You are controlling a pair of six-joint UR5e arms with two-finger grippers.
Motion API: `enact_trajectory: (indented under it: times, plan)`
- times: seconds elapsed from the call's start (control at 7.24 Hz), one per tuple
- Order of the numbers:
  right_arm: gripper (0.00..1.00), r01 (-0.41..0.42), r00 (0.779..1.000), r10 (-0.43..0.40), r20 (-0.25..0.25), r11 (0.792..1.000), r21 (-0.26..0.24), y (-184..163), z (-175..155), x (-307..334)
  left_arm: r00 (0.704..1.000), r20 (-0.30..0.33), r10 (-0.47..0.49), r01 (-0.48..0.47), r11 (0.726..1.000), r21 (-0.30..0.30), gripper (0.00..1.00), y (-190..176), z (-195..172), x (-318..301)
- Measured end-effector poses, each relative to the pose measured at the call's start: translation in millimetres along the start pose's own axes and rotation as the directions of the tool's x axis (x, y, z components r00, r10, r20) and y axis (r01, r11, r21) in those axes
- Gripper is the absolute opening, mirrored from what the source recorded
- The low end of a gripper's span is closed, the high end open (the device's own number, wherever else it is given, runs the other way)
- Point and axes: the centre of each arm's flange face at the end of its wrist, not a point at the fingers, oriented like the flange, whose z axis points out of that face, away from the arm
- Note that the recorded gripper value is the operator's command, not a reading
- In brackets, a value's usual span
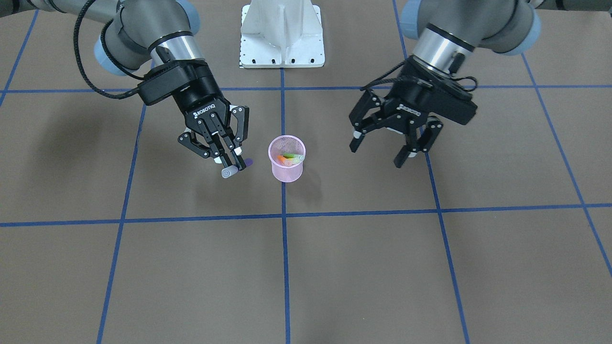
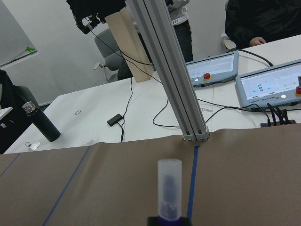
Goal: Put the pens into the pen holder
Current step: 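Lower purple marker into cup and open right gripper while left arm withdraws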
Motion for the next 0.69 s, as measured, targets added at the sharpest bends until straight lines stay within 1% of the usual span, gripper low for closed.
enact_trajectory:
  times: [0.14, 0.28, 0.41, 0.69]
  plan:
    - [0.0, 0.022, 1.0, -0.022, 0.003, 1.0, 0.013, 22, -2, -10, 0.998, 0.051, 0.036, -0.034, 0.998, -0.046, 1.0, -9, -5, -30]
    - [0.0, 0.061, 0.998, -0.061, 0.01, 0.998, 0.019, 48, -6, -23, 0.994, 0.089, 0.061, -0.054, 0.996, -0.074, 1.0, -11, -6, -57]
    - [0.0, 0.093, 0.995, -0.094, 0.019, 0.995, 0.022, 72, -10, -37, 0.991, 0.116, 0.071, -0.061, 0.994, -0.09, 1.0, -11, -4, -78]
    - [0.0, 0.182, 0.983, -0.182, 0.018, 0.983, 0.011, 108, -5, -54, 0.987, 0.145, 0.069, -0.054, 0.993, -0.108, 1.0, -6, -1, -101]
